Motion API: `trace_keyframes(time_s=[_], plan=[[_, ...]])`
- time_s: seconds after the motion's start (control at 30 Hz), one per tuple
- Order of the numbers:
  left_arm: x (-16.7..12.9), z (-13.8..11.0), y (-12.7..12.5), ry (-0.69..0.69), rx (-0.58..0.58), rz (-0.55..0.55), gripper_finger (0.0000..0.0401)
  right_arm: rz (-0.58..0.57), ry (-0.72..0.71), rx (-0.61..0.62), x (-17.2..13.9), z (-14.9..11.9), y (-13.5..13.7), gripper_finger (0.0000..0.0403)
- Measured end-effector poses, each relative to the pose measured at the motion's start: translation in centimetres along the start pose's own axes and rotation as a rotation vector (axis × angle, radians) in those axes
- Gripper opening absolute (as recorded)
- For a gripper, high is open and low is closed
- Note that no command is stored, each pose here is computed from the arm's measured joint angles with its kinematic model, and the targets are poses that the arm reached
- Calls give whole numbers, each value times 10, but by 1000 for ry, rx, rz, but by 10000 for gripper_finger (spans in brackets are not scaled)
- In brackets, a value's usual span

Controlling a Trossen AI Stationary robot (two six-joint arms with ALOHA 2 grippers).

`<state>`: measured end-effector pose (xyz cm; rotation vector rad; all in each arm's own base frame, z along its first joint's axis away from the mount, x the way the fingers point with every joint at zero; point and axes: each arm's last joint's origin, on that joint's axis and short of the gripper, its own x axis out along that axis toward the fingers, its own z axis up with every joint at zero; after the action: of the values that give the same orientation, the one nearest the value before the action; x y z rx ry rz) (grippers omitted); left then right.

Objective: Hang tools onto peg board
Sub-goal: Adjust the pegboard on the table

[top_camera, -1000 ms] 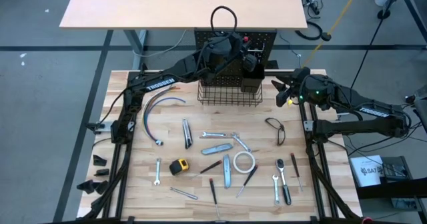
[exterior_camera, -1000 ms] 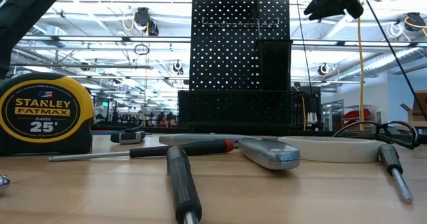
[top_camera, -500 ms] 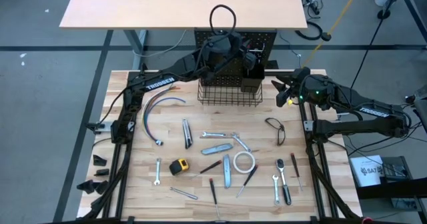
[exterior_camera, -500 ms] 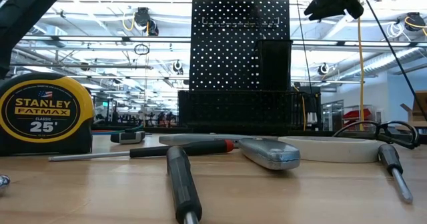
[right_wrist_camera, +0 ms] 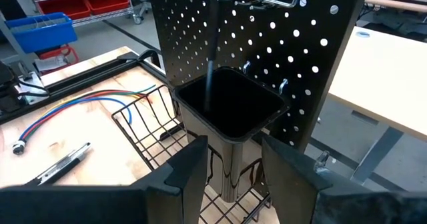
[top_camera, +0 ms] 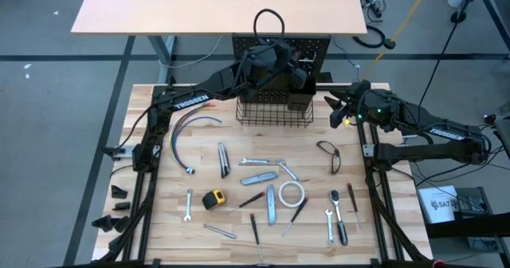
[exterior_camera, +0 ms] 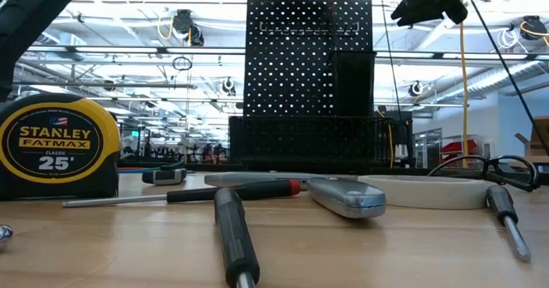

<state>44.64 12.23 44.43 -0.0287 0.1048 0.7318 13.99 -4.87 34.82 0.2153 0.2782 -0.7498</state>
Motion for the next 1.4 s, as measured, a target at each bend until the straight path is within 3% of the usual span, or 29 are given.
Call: trace_keyframes(time_s=[0.2, 0.3, 0.57, 0.63, 0.83, 1.03, 1.13, 1.23, 1.4], plan=[[-23, 12, -7, 10, 71, -72, 100, 4, -15, 4, -5, 1, -2, 137], [-35, 21, -4, 19, 72, -167, 94, 26, -26, -3, -9, 2, -3, 137], [-41, 6, 0, 195, 135, -279, 29, 115, -15, -33, -11, 2, -2, 137], [-54, 10, 3, 236, 150, -286, 9, 165, -7, -30, -11, 2, 0, 137], [-109, 21, 4, 348, 218, -243, 3, 374, 2, 61, -12, 6, 7, 137], [-173, 32, 1, 405, 305, -311, 2, 595, 60, 106, 3, 8, 25, 137], [-206, 37, 4, 422, 327, -323, 1, 648, 82, 123, 14, 13, 41, 137], [-241, 43, 17, 422, 342, -278, 1, 633, 143, 97, 20, 20, 53, 137], [-284, 34, 44, 418, 330, -232, 1, 383, 167, 53, 1, 35, 45, 137]])
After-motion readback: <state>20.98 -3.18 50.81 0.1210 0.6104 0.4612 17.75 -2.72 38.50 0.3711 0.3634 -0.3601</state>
